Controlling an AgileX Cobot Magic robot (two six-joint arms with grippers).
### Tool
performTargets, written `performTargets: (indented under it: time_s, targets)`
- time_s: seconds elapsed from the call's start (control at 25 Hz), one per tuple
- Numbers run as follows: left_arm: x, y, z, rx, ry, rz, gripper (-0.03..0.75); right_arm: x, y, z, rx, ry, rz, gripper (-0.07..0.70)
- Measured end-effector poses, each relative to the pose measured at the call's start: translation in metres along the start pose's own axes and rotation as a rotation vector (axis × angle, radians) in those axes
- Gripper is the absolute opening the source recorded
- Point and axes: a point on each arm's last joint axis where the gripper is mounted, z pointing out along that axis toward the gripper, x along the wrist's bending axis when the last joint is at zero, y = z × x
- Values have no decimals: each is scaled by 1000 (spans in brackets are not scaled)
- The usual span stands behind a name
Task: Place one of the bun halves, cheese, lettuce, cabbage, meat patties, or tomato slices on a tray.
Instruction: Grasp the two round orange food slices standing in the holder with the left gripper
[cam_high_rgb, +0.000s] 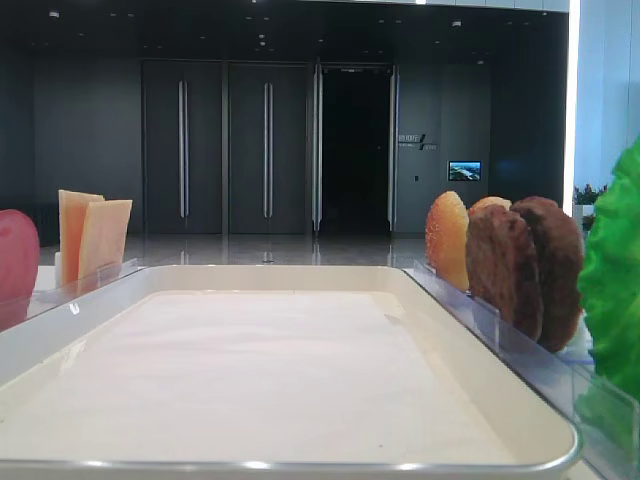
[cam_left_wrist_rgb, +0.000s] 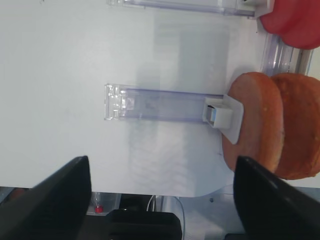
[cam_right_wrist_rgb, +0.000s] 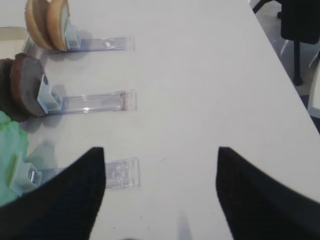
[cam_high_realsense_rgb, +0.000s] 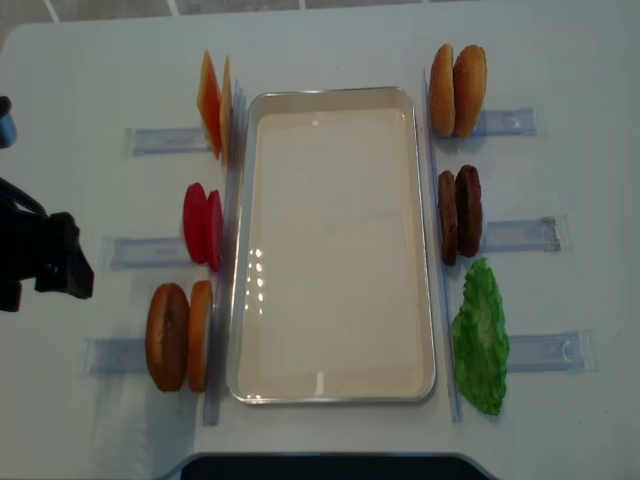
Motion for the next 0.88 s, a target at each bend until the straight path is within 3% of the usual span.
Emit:
performTargets:
  time_s: [0.16, 0.56, 0.76, 0.88]
  targets:
    - [0, 0, 0, 0, 0, -10, 692, 0, 0, 0, 0, 0, 0, 480]
    - [-2, 0, 0, 2, -11, -127, 692, 0, 0, 0, 0, 0, 0, 480]
    - [-20, -3, 0, 6, -33, -107, 692, 0, 0, 0, 0, 0, 0, 480]
    - [-38, -5, -1, -10, -58, -67, 692, 0, 0, 0, 0, 0, 0, 480]
